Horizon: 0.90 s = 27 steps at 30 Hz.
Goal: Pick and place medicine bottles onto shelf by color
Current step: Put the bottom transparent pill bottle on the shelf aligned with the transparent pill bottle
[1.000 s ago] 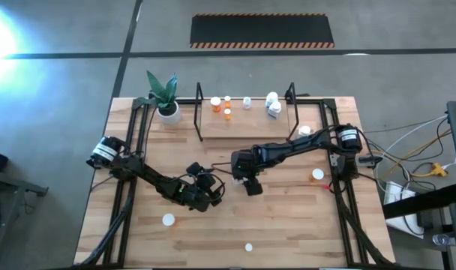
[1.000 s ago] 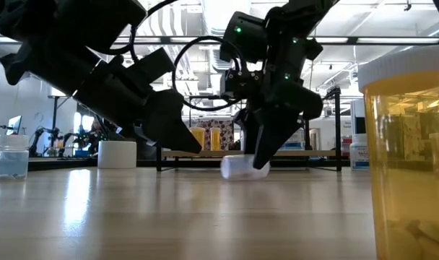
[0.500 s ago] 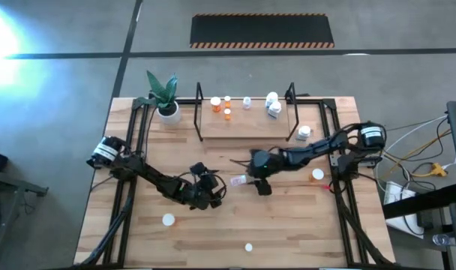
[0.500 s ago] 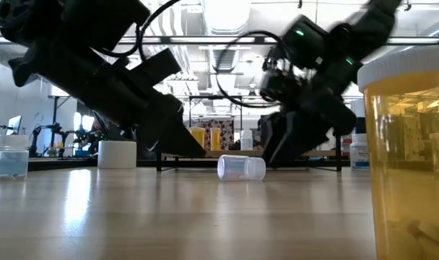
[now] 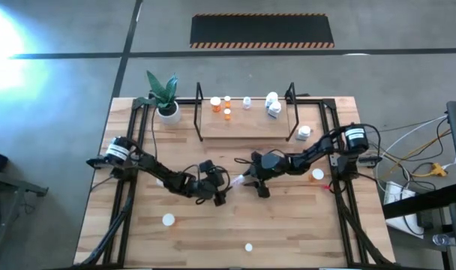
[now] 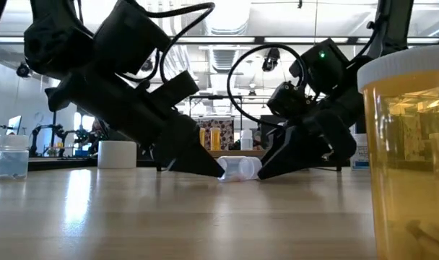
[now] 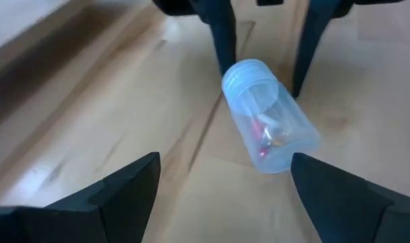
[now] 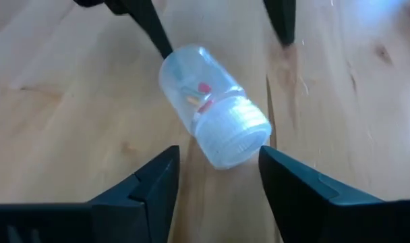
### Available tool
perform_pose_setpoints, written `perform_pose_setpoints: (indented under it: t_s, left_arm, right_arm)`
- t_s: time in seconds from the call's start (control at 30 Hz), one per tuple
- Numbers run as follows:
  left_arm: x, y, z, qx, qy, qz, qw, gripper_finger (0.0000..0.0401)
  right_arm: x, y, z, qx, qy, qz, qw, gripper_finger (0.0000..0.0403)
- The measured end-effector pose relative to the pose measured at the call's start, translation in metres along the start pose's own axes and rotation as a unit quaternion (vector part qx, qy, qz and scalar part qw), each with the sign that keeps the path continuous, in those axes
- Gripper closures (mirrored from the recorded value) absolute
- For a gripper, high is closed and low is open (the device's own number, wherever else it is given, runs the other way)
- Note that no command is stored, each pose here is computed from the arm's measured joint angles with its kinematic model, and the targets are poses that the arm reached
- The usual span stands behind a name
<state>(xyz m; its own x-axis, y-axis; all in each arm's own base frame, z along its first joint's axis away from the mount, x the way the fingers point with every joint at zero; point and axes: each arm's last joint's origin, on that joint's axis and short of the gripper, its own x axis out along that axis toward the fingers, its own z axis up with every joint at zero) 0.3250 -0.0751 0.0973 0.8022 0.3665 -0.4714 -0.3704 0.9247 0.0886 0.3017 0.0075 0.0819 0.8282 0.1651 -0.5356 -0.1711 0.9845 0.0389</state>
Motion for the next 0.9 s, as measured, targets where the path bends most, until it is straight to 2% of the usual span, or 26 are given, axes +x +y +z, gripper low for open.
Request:
perform_pose_setpoints:
  t_s: [0.43,0.73,0.9]
  left_arm:
    - [0.002,0.003,0.0,-0.007,0.005,-0.004,1.0,0.0086]
    - [0.005,0.008,0.001,-0.032,0.002,0.011,0.999,0.0086]
    - [0.013,0.002,0.001,-0.031,0.003,0.01,0.999,0.0086]
  right_arm:
    - [-0.003,0.0,0.004,-0.019,-0.008,-0.001,1.0,0.0285]
    - [-0.024,0.003,0.024,-0.029,0.021,0.006,0.999,0.0308]
    - [-0.025,0.003,0.036,-0.039,0.015,0.002,0.999,0.0317]
